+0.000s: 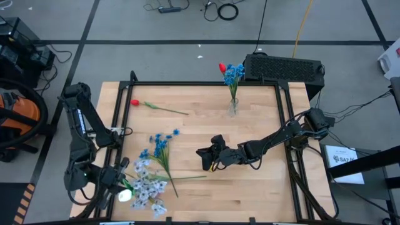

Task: Sort flowers into vase by color
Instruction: Put the top white flowers into the pink vase

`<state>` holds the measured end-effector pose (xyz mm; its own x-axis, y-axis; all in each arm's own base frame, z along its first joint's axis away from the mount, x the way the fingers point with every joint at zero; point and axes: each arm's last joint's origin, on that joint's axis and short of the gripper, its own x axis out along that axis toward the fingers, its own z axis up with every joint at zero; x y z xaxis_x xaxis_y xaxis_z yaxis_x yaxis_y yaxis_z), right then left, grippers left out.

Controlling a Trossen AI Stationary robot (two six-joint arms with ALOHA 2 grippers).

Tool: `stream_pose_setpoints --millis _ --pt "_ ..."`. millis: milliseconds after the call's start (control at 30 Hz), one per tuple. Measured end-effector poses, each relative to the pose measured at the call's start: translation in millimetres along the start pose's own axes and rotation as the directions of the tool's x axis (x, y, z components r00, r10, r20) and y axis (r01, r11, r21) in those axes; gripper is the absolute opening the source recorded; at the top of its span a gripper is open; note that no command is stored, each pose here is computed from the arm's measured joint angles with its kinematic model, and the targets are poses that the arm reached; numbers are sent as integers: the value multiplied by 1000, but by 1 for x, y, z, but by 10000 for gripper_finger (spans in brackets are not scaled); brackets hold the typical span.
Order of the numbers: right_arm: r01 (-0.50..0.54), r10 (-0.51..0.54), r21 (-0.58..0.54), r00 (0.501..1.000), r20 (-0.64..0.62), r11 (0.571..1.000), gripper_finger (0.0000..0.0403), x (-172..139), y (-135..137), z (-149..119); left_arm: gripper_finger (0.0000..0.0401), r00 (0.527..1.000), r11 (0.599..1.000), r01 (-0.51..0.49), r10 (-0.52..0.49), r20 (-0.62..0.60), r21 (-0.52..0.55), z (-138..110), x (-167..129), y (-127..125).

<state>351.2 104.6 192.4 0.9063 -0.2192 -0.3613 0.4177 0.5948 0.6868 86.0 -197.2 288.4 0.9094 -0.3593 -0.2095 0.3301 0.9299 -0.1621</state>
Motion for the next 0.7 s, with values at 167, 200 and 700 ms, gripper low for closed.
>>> stream_pose_setpoints --millis 167,200,700 --pt "0 0 0 1000 0 1000 59 0 0 0 1 1000 1000 -12 12 1 -15 -4 3 -2" --pt "0 0 0 1000 0 1000 59 0 0 0 1 1000 1000 -14 14 2 -17 -6 3 -1" --pt "0 0 4 1000 0 1000 59 0 0 0 1 1000 993 -15 15 3 -118 -42 11 1"
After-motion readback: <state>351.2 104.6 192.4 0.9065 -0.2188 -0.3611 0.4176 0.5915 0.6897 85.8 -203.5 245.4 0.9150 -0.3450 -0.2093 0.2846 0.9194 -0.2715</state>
